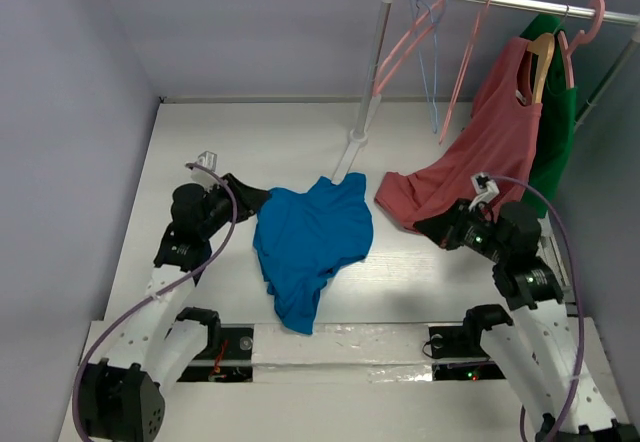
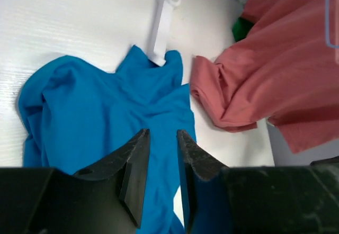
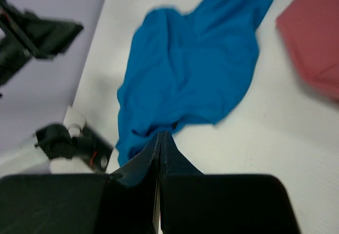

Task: Place the t-shirt on the hanger

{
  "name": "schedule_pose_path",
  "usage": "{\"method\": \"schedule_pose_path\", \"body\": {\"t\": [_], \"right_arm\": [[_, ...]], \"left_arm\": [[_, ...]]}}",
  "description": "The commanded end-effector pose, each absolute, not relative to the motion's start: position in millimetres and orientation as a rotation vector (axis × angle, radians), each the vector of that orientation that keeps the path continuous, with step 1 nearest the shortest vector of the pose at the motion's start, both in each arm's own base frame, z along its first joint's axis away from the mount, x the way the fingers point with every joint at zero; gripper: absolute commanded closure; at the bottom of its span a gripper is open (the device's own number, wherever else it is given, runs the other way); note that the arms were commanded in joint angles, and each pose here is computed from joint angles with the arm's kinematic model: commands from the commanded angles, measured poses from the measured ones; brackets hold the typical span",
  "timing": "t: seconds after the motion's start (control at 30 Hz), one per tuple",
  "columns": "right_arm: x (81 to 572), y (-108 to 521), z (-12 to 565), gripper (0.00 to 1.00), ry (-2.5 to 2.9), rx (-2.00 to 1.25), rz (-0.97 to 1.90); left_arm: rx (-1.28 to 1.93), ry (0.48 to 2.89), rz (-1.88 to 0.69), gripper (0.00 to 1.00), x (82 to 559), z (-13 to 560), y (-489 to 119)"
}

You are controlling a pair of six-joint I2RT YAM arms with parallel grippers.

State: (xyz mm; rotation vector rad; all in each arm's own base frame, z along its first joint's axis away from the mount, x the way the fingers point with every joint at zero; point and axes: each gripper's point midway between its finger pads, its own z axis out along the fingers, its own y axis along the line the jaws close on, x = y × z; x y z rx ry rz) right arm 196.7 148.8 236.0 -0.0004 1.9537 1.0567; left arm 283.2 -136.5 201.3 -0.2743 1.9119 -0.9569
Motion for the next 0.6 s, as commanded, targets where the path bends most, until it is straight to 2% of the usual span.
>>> {"method": "schedule_pose_path", "body": {"t": [0.0,0.07,0.17,0.2,0.23,0.3,0.33,0.37,0.43,0.57], "right_arm": [[199.6,178.0,220.1,1.00,1.947,-0.023,1.132],[201.3,199.3,208.5,1.00,1.973,-0.043,1.150],[202.2,223.4,180.3,0.99,2.037,-0.036,1.041],[206.7,223.8,173.1,0.92,2.045,-0.003,1.002],[208.7,227.4,157.7,0.74,2.079,0.008,0.982],[213.1,227.0,140.2,0.55,2.107,0.042,0.941],[217.3,226.9,126.9,0.39,2.124,0.064,0.906],[219.5,225.8,120.0,0.34,2.135,0.080,0.888],[228.8,222.0,111.2,0.31,2.137,0.130,0.836],[232.7,233.4,90.9,0.33,2.184,0.130,0.818]], "left_arm": [[-0.279,1.923,-0.848,0.76,292.5,193.4,-139.0],[-0.318,1.976,-0.711,0.74,300.1,173.5,-134.4],[-0.350,2.056,-0.533,0.50,303.5,146.6,-130.5],[-0.359,2.074,-0.506,0.36,303.7,138.6,-127.6],[-0.372,2.085,-0.480,0.31,304.4,131.0,-124.4],[-0.384,2.125,-0.440,0.22,304.5,111.7,-121.2],[-0.393,2.147,-0.411,0.21,304.7,99.5,-118.6],[-0.394,2.161,-0.399,0.21,304.7,94.7,-117.9],[-0.397,2.174,-0.381,0.21,305.2,84.4,-116.6],[-0.380,2.215,-0.388,0.22,306.9,64.2,-122.2]]}}
